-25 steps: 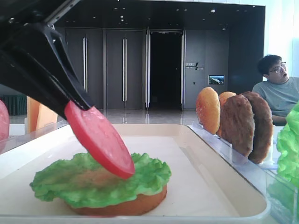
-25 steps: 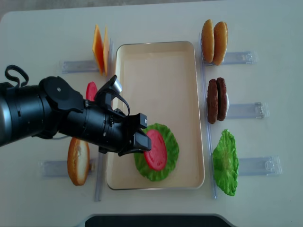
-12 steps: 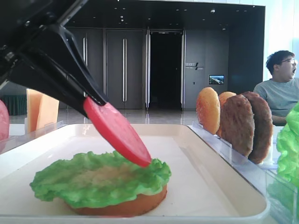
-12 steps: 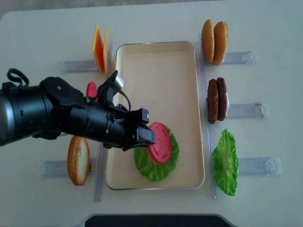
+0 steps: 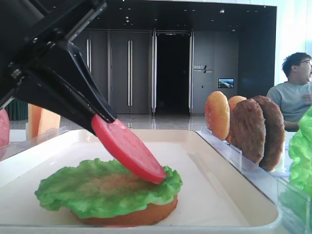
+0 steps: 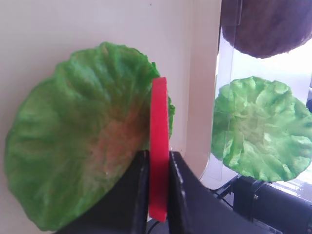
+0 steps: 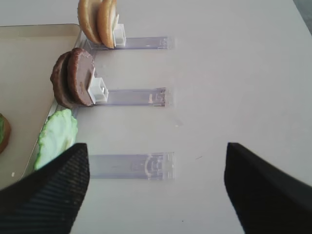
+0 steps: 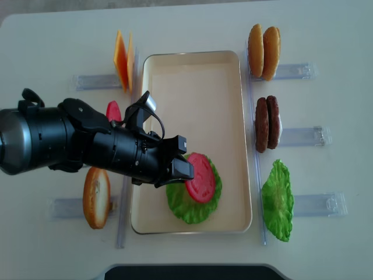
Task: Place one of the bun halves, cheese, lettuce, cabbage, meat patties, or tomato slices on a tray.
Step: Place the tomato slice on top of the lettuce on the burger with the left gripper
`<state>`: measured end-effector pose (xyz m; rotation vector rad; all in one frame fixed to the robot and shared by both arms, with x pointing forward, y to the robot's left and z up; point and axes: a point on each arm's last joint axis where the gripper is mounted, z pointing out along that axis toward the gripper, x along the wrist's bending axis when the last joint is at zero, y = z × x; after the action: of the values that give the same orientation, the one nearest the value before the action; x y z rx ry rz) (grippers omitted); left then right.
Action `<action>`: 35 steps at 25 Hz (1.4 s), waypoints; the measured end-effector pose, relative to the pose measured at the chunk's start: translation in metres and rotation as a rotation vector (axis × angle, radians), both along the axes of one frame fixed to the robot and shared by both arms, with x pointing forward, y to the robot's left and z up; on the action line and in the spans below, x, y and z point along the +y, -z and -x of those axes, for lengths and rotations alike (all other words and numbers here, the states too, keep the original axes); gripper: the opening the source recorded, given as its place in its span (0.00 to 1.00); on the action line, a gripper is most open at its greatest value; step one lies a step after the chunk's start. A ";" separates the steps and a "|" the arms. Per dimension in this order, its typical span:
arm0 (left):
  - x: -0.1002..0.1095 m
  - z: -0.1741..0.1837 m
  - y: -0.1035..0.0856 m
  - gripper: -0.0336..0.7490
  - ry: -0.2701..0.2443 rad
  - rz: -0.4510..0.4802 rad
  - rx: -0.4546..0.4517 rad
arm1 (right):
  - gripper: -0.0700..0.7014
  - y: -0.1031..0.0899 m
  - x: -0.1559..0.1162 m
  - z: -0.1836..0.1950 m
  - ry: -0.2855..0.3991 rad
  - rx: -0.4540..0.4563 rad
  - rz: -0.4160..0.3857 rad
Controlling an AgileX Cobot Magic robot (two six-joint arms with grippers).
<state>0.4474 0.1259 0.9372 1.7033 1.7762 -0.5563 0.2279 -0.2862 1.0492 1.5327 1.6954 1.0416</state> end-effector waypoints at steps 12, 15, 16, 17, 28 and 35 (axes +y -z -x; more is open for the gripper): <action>0.000 0.000 0.000 0.13 -0.002 0.001 0.001 | 0.79 0.000 0.000 0.000 0.000 0.000 0.000; 0.000 0.000 0.000 0.16 -0.002 0.001 0.001 | 0.79 0.000 0.000 0.000 0.000 0.000 0.000; 0.000 0.000 0.000 0.18 -0.002 0.001 0.001 | 0.79 0.000 0.000 0.000 0.000 0.000 0.000; 0.000 0.000 0.000 0.21 -0.001 0.002 0.001 | 0.79 0.000 0.000 0.000 0.000 0.000 0.000; 0.000 0.002 0.000 0.61 0.011 0.004 0.013 | 0.79 0.000 0.000 0.000 0.000 0.000 0.000; 0.003 0.005 0.003 0.65 0.011 -0.037 0.059 | 0.79 0.000 0.000 0.000 0.000 0.000 0.000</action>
<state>0.4428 0.1285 0.9343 1.7398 1.8300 -0.5873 0.2279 -0.2862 1.0492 1.5327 1.6954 1.0416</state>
